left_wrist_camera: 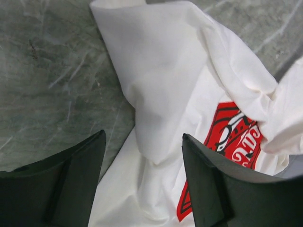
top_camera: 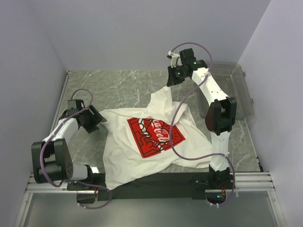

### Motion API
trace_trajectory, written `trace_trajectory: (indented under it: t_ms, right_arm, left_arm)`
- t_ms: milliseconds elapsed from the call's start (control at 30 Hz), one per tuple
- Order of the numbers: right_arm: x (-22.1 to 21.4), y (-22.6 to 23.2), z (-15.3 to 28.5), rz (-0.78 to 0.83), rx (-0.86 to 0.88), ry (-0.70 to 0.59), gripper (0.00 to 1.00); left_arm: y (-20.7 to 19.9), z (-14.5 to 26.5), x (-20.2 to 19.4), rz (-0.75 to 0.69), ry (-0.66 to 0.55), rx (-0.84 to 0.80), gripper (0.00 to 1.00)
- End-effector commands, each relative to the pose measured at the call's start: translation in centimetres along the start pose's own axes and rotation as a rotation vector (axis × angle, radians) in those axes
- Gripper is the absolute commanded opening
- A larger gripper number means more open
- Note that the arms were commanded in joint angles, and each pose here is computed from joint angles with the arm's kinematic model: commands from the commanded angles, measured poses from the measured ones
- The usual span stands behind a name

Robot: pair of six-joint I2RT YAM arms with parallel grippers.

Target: Fold and stack the t-shirts

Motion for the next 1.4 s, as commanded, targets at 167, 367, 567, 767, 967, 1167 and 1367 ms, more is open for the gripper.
trace_trajectory:
  t_ms: [167,367,567,767,967,1167,1367]
  right_arm:
    - [1.2,2.6,1.4,0.073,0.183,-0.110,0.00]
    - [2.0,2.1,2.8,0.057,0.183,-0.150,0.00]
    - [2.9,-1.4,6.8,-0.003,0.041,-0.230,0.00]
    - [1.9,-5.4,11.9,-0.083,-0.188,-0.304,0.00]
    - [0.2,-6.0,13.8,-0.116,-0.263,-0.328,0.00]
    - [-0.9,-5.8,13.4,-0.130,-0.236,-0.321,0.00]
    - [-1.1,-5.8,12.6,-0.138,-0.204,-0.306,0.00]
  left_arm:
    - [-2.6,-2.6,6.0,0.034,-0.125,0.075,0.66]
    - [-1.0,-4.2,6.7,-0.016,-0.101,0.193,0.63]
    - [-0.9,-5.0,5.8,-0.033,-0.030,0.134,0.62]
    - [-2.2,-3.6,6.6,-0.060,-0.077,0.097,0.66]
    - [-2.5,-3.4,6.8,-0.068,-0.091,0.084,0.68]
    - [-2.8,-4.1,7.0,-0.089,-0.061,0.056,0.67]
    - [-3.8,-5.5,7.2,-0.142,0.006,0.003,0.67]
Point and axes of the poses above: each gripper's point midway between its finger pads, its own z axis back along the fingers, its own y axis along the line the jaws close on, x = y × z, the point moved 8 cm from there along z, back along the fingers, and after that the axes turned 12 degrees about z, right-handed, at the moved point
